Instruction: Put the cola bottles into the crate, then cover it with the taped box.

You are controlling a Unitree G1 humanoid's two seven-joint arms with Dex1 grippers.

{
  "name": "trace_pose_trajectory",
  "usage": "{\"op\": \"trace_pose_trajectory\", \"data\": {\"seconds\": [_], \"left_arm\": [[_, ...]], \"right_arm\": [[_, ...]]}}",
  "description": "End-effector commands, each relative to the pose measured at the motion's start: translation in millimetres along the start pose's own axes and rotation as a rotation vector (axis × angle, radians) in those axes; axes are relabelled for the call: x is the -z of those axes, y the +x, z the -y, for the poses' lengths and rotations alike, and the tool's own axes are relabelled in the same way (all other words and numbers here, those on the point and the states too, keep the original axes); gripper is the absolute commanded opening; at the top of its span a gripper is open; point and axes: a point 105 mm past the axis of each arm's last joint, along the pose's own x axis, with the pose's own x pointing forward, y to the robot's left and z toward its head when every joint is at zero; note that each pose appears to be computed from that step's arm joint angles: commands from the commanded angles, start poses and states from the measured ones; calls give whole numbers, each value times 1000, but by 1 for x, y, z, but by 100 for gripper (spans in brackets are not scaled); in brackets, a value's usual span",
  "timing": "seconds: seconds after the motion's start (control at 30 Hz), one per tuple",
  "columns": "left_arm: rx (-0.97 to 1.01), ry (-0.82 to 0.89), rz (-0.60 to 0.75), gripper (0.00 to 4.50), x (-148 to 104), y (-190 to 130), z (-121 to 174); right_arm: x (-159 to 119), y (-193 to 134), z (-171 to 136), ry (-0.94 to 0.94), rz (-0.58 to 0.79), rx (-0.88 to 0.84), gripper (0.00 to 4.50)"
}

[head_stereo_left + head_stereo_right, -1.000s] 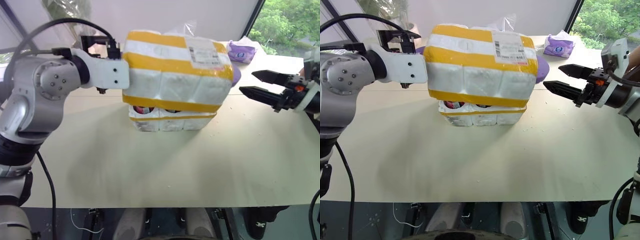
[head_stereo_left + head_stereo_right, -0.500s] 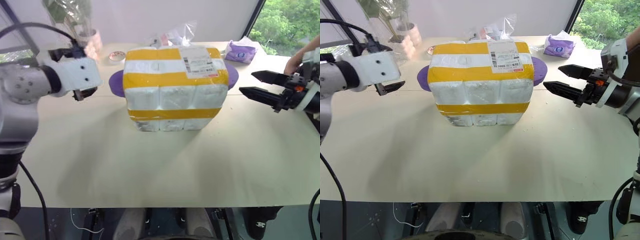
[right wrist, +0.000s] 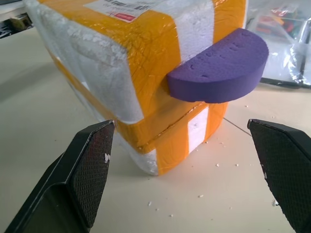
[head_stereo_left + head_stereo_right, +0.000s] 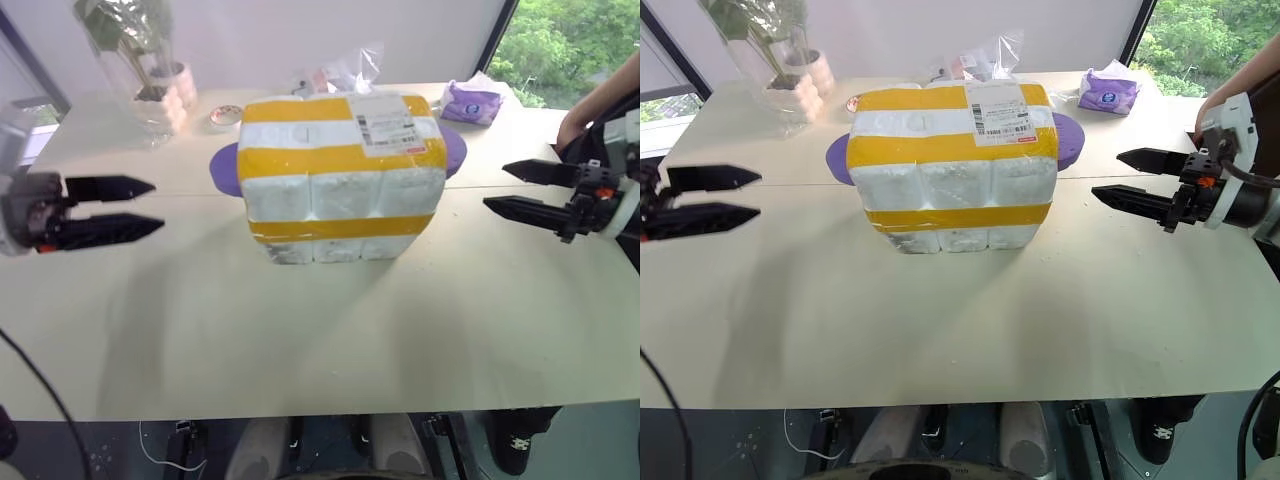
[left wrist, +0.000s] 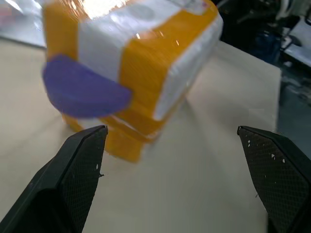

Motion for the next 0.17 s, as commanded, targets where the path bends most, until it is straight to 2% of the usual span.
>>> {"op": "trace_pose_trajectory", "data": {"seconds": [0.03,0.17], "left_arm": [[29,127,12,449,-8,4,5],[23,80,26,449,-6,8,0]], "right_arm": [[-7,3,-9,-42,-18,-45,450],[-6,16,-13,-45,-12,-65,450]]}}
